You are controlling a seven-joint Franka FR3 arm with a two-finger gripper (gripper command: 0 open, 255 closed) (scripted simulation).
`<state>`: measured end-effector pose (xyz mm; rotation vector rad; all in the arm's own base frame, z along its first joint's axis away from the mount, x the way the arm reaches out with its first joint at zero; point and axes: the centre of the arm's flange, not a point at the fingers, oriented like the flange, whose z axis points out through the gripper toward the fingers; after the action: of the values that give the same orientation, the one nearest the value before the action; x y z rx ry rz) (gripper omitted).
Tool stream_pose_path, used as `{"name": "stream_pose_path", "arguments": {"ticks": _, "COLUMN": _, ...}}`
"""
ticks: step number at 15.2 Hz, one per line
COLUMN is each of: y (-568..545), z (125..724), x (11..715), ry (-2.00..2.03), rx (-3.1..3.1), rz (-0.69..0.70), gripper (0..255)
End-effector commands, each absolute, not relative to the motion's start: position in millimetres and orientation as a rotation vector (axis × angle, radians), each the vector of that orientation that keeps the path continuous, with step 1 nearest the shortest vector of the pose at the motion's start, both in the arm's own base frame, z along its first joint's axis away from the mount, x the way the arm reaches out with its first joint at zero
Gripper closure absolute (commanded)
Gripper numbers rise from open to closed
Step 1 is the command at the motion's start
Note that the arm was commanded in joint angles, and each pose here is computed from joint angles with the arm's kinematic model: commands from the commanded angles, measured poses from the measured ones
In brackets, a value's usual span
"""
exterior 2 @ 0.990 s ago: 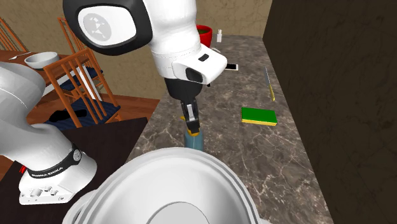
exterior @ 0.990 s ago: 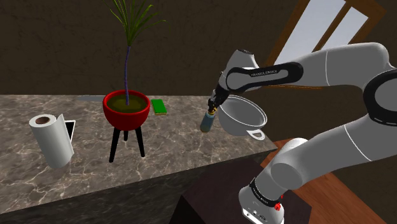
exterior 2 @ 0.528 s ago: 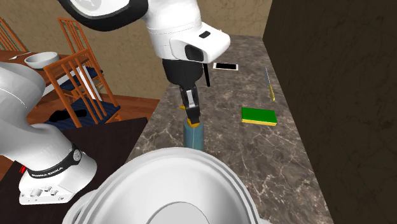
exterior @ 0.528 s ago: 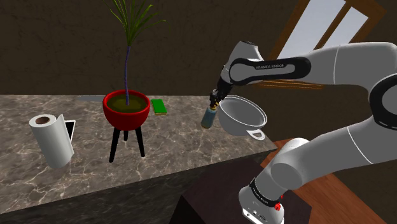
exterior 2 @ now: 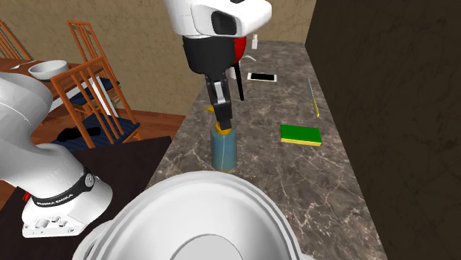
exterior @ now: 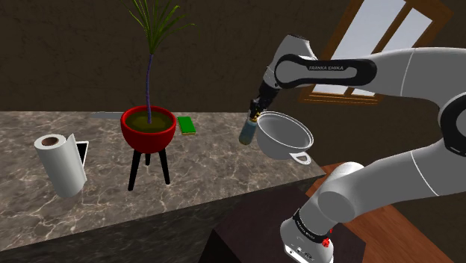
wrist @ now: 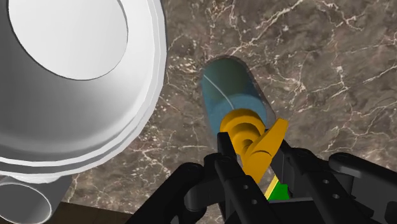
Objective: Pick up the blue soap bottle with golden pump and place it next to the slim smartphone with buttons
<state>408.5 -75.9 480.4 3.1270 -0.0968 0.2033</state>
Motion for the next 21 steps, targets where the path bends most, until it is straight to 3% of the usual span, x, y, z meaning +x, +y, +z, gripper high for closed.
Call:
{"name": "stream_pose_path", "arguments": {"ticks": 1, "y": -75.9, "z": 491.5, "x": 408.8, "ry": -0.097, "rx": 3.127, "rz": 0.203, "gripper": 255}}
{"name": "stream_pose_path", "arguments": {"ticks": 21, "y": -75.9, "z": 597.1, "x": 408.8, "ry": -0.097, "rx": 3.127, "rz": 0.203, "gripper": 255}}
